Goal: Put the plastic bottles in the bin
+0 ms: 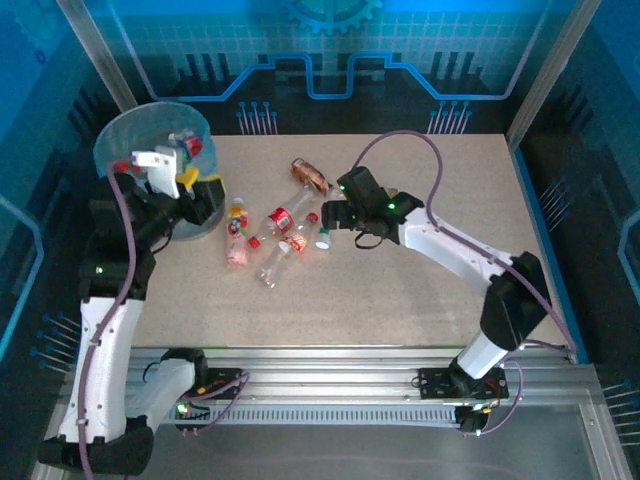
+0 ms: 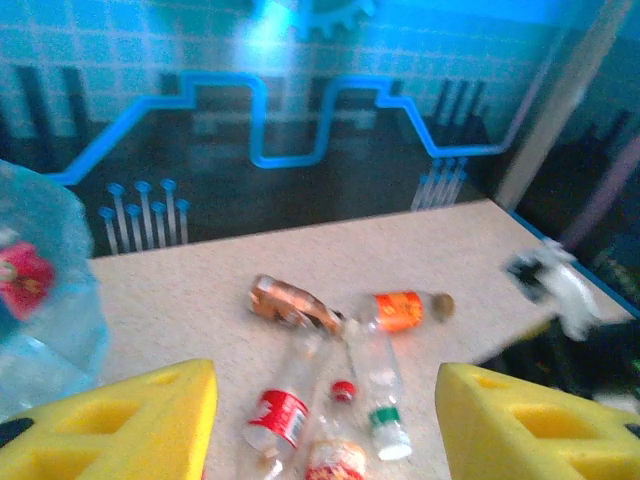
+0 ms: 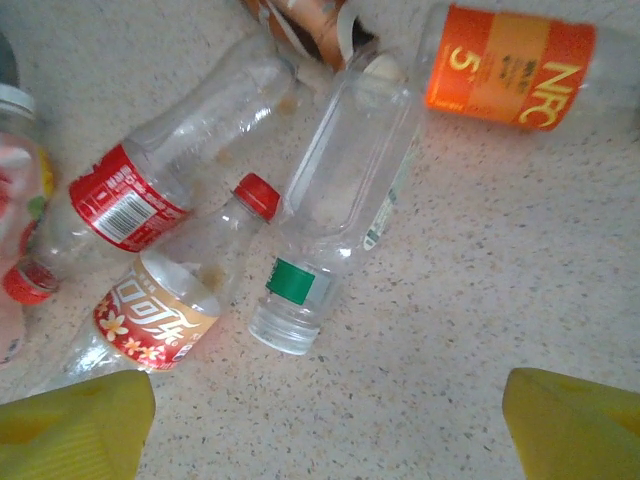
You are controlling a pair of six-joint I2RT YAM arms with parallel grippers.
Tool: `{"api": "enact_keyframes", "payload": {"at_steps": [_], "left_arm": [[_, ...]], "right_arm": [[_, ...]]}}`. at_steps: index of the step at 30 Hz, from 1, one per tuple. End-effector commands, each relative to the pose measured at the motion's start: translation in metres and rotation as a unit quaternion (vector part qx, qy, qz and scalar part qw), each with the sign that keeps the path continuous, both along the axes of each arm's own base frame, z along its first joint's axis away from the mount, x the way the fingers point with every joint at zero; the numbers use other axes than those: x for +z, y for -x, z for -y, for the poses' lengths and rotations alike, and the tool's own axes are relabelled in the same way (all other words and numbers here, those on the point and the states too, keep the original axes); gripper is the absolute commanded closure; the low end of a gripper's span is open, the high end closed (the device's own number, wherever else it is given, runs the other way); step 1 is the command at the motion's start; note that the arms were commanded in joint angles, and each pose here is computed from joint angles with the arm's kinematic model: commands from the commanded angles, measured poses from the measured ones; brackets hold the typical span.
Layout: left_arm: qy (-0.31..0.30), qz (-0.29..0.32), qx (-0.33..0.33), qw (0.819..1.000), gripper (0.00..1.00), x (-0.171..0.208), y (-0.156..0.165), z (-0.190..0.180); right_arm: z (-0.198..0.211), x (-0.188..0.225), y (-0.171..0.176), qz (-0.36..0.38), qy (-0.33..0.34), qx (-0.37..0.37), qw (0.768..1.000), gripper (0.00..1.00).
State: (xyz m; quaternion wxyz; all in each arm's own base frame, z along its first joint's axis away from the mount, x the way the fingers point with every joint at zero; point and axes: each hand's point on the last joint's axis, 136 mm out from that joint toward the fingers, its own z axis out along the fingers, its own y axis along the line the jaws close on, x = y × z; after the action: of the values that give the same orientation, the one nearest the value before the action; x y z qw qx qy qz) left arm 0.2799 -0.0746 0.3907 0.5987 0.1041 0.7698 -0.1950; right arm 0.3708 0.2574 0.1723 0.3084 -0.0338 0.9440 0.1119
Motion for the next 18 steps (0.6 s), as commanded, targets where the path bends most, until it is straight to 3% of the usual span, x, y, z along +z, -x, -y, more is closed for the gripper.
{"api": "enact_keyframes", "payload": {"at_steps": [1,8,18], "left_arm": [[-0.014,-0.027,-0.075,0.997,0.37,-0.029,0.026,0.026],[-0.032,-0.047,-0.092,0.994,0.35,-0.052,0.043,0.031],[-0.034,-0.05,-0.083,0.995,0.35,-0.06,0.04,0.028]], "right_arm": [[-0.011,-0.024,-0.009,-0.039,-0.001,-0.003,0.999,0.09],[-0.025,-0.068,-0.035,-0.074,0.008,-0.01,0.997,0.12],[-0.021,-0.109,-0.062,-0.111,-0.002,-0.039,0.993,0.13]]}}
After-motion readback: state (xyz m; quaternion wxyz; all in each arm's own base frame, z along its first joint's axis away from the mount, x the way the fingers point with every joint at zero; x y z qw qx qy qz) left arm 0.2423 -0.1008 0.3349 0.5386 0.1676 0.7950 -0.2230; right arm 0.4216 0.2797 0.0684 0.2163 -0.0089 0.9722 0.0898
